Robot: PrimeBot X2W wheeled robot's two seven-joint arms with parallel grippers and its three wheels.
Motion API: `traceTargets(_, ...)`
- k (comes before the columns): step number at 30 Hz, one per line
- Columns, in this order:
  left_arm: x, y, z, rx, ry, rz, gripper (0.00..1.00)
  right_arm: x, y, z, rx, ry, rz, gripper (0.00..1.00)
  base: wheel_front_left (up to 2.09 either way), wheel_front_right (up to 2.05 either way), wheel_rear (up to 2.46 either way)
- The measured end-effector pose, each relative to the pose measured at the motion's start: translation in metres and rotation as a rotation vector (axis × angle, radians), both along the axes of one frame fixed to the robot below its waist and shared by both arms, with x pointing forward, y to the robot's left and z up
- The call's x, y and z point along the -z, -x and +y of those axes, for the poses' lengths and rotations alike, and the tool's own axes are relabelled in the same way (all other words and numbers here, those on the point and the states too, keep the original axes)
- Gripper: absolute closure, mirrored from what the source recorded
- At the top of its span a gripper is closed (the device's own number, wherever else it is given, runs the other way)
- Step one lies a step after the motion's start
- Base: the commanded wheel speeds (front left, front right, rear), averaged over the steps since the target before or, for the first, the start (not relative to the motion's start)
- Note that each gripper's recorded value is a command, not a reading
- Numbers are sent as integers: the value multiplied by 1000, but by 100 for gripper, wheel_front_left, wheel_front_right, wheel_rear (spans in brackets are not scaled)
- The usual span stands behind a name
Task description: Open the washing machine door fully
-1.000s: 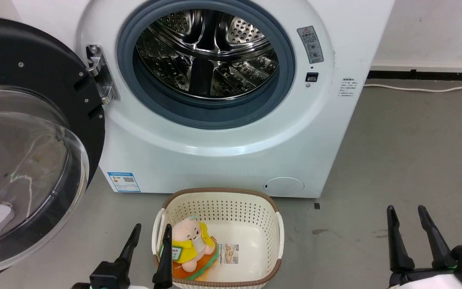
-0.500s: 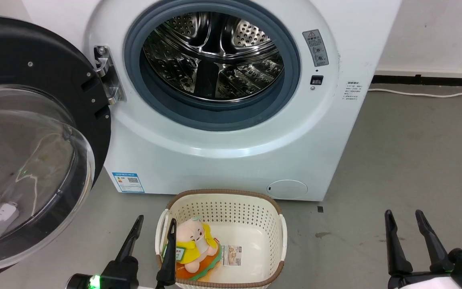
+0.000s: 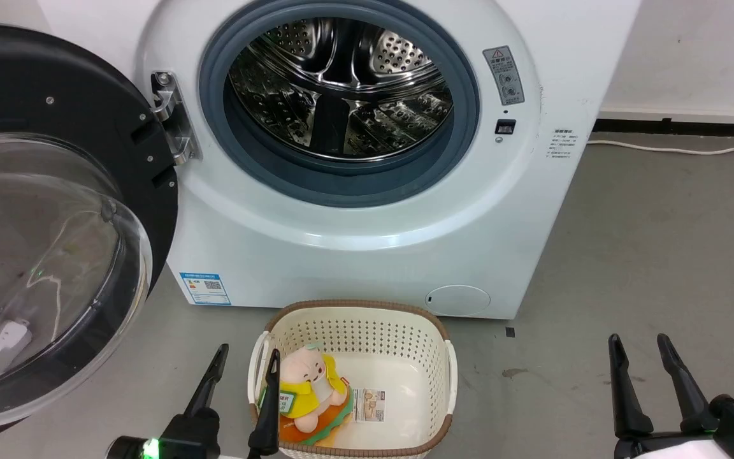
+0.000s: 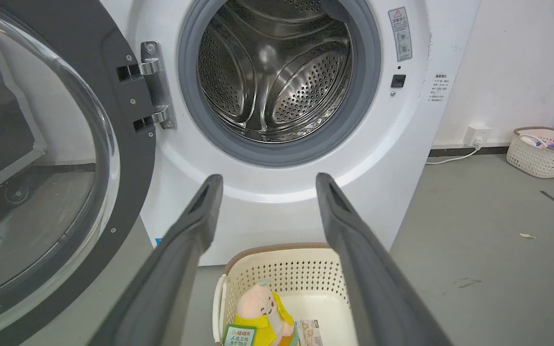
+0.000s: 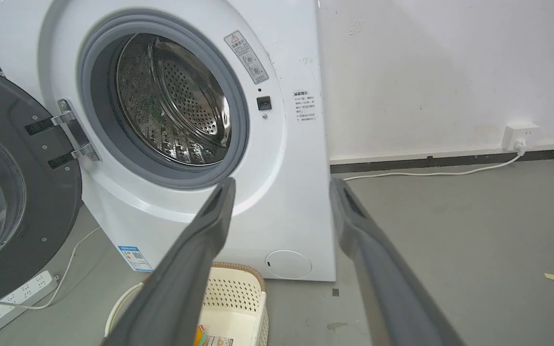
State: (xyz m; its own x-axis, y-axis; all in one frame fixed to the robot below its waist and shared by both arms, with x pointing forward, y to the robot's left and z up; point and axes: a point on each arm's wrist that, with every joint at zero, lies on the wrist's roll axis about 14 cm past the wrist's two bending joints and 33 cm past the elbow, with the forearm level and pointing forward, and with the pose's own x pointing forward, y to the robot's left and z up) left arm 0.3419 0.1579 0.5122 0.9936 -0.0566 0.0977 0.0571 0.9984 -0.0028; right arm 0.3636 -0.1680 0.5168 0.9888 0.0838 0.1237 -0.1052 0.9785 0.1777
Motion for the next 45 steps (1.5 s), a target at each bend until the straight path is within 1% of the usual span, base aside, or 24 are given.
traceTargets(12, 1, 1, 2, -10, 5, 3, 0, 0, -1, 2, -5, 0, 0, 0, 0, 0, 0)
traceTargets(13, 1, 1, 2, -10, 5, 3, 100, 0, -1, 2, -5, 0, 1, 100, 0, 0, 0)
traceTargets(45, 3, -4, 6, -19, -6, 43, 100, 3, 0, 3, -16, 53, 42, 100, 0, 0, 0)
